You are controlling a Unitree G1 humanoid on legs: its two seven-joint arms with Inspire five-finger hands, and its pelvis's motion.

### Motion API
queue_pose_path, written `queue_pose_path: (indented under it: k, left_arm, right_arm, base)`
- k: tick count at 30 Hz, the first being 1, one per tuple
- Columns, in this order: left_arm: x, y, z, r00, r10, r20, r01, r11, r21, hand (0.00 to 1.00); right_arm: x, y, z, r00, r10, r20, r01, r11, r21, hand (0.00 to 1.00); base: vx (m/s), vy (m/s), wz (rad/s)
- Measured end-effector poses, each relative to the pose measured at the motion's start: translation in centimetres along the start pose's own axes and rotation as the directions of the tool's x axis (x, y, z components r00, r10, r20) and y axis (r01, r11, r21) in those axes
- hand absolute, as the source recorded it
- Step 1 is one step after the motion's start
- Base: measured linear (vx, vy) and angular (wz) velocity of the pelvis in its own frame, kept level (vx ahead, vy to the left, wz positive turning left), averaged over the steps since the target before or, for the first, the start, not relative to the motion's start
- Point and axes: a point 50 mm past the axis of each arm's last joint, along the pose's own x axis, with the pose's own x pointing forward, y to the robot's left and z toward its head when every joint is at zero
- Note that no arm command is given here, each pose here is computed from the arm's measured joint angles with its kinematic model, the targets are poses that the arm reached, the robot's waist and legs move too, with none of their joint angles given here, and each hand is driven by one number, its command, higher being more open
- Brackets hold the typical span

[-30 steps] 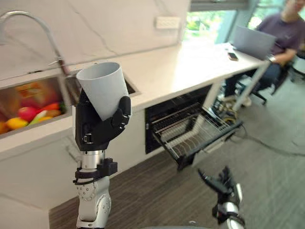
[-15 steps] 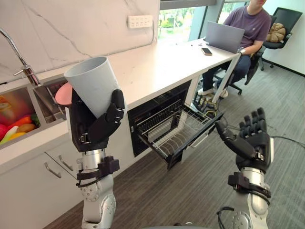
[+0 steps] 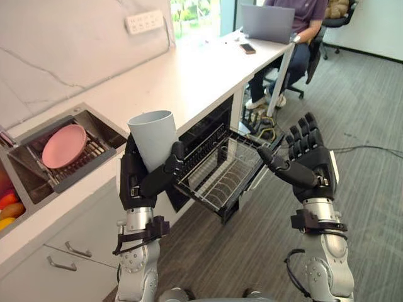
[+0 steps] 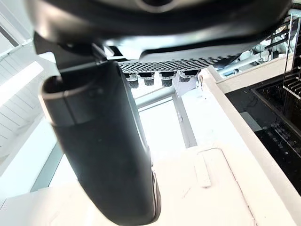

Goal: Walk over to the sink, pick up the cup, carry it to the dishwasher, place the cup inside the dishwasher, then close the dishwasher door

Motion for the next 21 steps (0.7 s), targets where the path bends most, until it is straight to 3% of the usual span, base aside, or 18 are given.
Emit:
queue_pose_path:
  k: [6,11,21]
  left_arm:
    - [0.0,-0.7,0.0,1.000,-0.004,0.000,0.004,1.000,-0.027,0.00]
    - [0.6,-0.8,0.0,1.000,-0.009,0.007,0.009,1.000,-0.009,0.00]
    - [1.7,0.1,0.7,0.999,-0.005,0.053,-0.002,0.992,0.123,0.00]
  right_arm:
    - [0.2,0.6,1.6,0.996,0.034,0.080,-0.035,0.999,0.011,1.00]
    - [0.8,0.4,0.5,0.999,0.019,0.050,-0.020,0.999,0.030,1.00]
    - [1.3,1.7,-0.1,0.996,0.083,0.040,-0.086,0.992,0.091,1.00]
  base:
    - [0.11,0.005,0.09]
    - [0.02,0.069,0.19]
    - [-0.02,-0.067,0.14]
